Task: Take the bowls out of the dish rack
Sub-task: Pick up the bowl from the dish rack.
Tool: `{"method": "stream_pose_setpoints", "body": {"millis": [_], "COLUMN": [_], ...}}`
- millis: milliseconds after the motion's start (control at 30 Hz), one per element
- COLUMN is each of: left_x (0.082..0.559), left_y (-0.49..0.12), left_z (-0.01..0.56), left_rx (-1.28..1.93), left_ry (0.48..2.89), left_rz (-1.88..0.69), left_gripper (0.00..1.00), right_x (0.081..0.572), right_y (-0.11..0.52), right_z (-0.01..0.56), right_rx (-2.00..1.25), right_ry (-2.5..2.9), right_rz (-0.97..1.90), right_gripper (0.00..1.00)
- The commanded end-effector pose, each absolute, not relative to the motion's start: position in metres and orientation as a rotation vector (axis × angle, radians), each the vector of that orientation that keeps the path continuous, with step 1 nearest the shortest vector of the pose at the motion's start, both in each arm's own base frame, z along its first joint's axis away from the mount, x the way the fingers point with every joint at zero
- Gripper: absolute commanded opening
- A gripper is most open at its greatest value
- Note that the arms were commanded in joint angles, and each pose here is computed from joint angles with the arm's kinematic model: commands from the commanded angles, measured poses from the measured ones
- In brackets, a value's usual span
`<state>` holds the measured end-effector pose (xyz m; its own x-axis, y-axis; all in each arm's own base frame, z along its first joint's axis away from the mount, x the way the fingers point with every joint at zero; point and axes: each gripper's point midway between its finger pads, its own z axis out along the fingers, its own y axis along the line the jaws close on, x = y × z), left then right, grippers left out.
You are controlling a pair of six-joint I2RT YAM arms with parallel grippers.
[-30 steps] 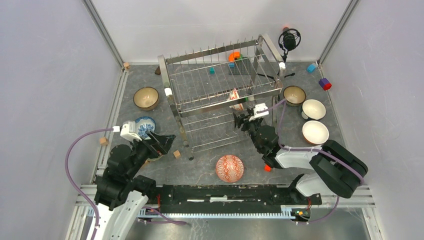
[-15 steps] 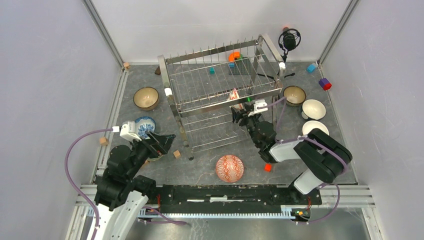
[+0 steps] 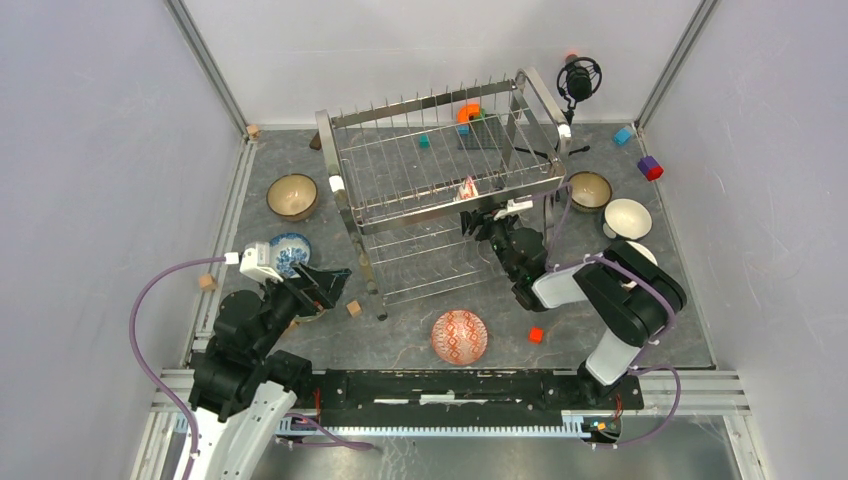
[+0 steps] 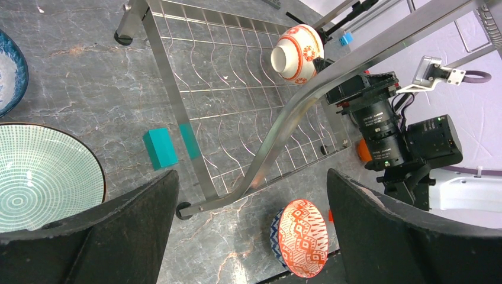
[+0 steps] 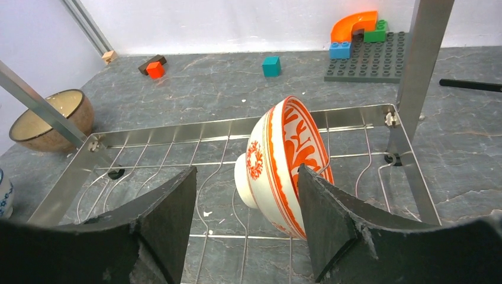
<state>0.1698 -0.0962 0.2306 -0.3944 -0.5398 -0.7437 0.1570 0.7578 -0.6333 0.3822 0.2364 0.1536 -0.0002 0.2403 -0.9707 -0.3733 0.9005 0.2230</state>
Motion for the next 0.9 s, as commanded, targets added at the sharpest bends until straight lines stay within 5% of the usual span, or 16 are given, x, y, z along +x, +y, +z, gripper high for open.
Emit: {"method": "stream_pose_setpoints", "body": {"millis": [0,533,700,867], "left_x": [0.173,0.17,0.17,0.169], "left_y": [-0.095,-0.096,-0.097,-0.097], "left_z": [0.241,0.245,0.245,0.245], "left_rx": [-0.254,-0.242,-0.236,-0.235], "left_ry": [1.783,1.759,1.762,1.761], "left_rz": [-0.76,-0.772,-0.779,-0.779], "left_gripper": [1.0,1.0,1.0,1.0], "right_x": [0.391,0.401,0.402,0.403], "right_y": [0.244,0.258,0.259,0.26], "right_z": [0.159,0.149,0.145,0.142], "right_rx": [-0.093,-0.06,-0.065,-0.082], "right_ry": [1.485,1.516,1.521,1.531], "right_rz": [0.551,0.713,0.725,0.742], "right_gripper": [0.69,0.65,0.59,0.42]}}
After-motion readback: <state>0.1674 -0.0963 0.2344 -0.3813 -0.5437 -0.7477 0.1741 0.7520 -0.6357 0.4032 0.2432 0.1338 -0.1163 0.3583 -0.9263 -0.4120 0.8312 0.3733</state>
